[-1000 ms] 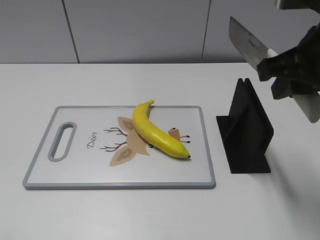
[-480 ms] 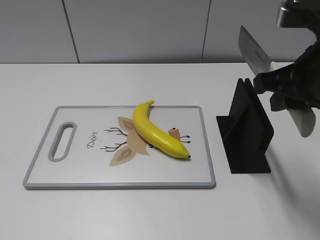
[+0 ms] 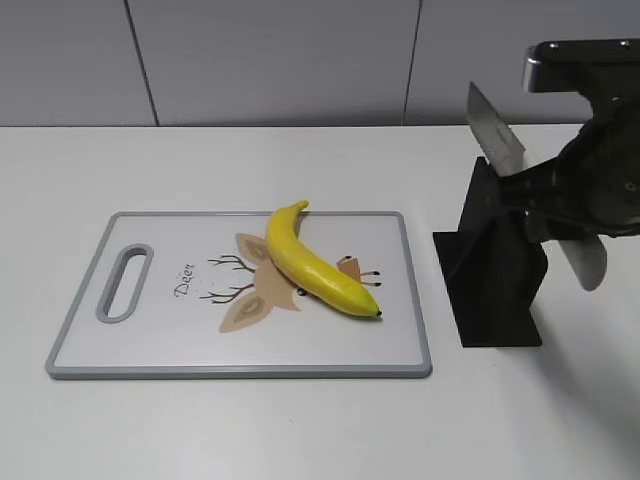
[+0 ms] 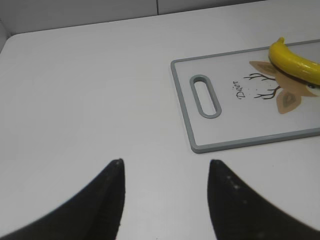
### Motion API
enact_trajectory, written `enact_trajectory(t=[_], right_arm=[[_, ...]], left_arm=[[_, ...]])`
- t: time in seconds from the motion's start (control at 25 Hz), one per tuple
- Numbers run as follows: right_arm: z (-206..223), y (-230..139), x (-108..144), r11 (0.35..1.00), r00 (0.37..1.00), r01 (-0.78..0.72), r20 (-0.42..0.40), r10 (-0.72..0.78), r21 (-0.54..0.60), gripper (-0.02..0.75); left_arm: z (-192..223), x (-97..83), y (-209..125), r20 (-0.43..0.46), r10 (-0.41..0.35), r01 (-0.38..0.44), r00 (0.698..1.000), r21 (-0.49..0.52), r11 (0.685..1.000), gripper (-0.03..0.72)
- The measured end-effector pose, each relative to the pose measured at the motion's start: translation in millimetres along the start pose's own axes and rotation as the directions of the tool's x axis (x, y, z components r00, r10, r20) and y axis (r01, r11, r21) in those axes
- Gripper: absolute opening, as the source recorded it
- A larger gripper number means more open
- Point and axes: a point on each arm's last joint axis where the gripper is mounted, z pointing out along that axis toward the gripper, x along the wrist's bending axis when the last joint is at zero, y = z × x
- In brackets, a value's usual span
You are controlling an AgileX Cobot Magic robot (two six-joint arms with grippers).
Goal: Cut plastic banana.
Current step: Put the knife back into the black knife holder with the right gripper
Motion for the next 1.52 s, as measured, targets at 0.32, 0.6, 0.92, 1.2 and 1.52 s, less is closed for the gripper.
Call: enact_trajectory(t=[0.32,0.6,0.92,1.2,1.52], right_arm=[[16,0,2,0.999,1.000,0.019,0.020,-0.020,0.028,0.179],[19,-1,3,0.999,1.000,-0.013,0.029,0.012,0.040,0.179],[20,-1,3,0.998,0.998,-0.059,0.029,0.058,0.037,0.179],[4,0,0,0.997,0.997,-0.077,0.011,0.077,0.001,0.179],[-3,1,-1,0.997,0.998,-0.070,0.003,0.070,-0.014,0.179]], left_arm=[[0,0.0,0,0.000,0.000,0.000,1.000,0.000,1.000,0.521],[0,0.0,0,0.000,-0.001,0.001,1.000,0.000,1.000,0.521],[0,0.0,0,0.000,-0.001,0.001,1.000,0.000,1.000,0.521],[0,0.0,0,0.000,-0.001,0.001,1.000,0.000,1.000,0.521],[0,0.0,0,0.000,-0.001,0.001,1.000,0.000,1.000,0.521]])
